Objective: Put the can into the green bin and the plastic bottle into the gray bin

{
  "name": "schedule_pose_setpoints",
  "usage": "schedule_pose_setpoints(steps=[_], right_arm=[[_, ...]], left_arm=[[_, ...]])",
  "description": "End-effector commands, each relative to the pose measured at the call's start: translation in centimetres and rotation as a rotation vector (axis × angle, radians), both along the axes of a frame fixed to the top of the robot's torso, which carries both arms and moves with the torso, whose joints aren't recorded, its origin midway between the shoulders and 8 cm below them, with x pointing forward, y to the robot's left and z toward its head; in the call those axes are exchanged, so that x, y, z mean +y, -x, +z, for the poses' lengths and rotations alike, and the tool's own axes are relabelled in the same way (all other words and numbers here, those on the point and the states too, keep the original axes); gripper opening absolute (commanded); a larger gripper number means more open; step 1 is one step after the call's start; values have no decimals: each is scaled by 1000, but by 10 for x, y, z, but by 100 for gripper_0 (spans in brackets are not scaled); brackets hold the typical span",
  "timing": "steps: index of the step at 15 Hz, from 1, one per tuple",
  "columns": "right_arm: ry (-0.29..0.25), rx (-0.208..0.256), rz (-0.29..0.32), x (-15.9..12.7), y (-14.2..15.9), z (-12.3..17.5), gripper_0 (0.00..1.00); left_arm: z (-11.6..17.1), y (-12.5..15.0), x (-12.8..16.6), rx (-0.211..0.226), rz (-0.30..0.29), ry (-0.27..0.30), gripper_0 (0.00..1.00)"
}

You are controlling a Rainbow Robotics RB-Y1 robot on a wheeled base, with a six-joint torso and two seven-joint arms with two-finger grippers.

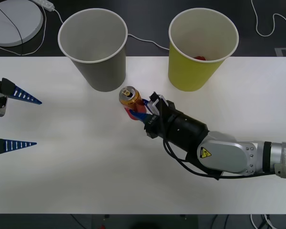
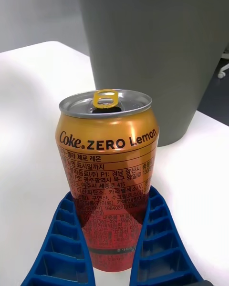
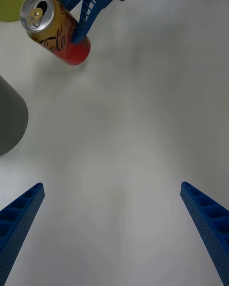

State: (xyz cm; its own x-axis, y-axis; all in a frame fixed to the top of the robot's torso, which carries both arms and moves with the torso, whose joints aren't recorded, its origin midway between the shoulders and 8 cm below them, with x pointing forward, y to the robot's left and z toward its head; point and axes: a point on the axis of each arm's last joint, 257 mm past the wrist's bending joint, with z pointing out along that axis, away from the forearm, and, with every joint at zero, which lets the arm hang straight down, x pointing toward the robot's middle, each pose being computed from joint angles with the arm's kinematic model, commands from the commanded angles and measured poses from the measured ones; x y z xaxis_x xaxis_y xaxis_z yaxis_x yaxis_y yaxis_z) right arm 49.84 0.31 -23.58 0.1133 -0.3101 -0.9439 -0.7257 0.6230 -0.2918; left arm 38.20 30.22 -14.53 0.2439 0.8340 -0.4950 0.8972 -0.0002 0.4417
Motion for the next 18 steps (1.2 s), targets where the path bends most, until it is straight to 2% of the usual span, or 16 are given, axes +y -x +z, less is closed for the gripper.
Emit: schedule_pose_setpoints(steps=[1,5,9,14,18], right_arm=[[65,19,65,-16,16,9,0],[150,68,122,-49,29,25,0],[187,136,124,-83,31,40,0],[184,292,121,-116,57,66,0],[238,399,110,-140,76,93,0]], left_arm=[[0,0,0,0,0,0,100],[0,0,0,0,0,0,100],[0,0,0,0,0,0,100],[0,0,0,0,0,0,100],[0,0,0,0,0,0,100]])
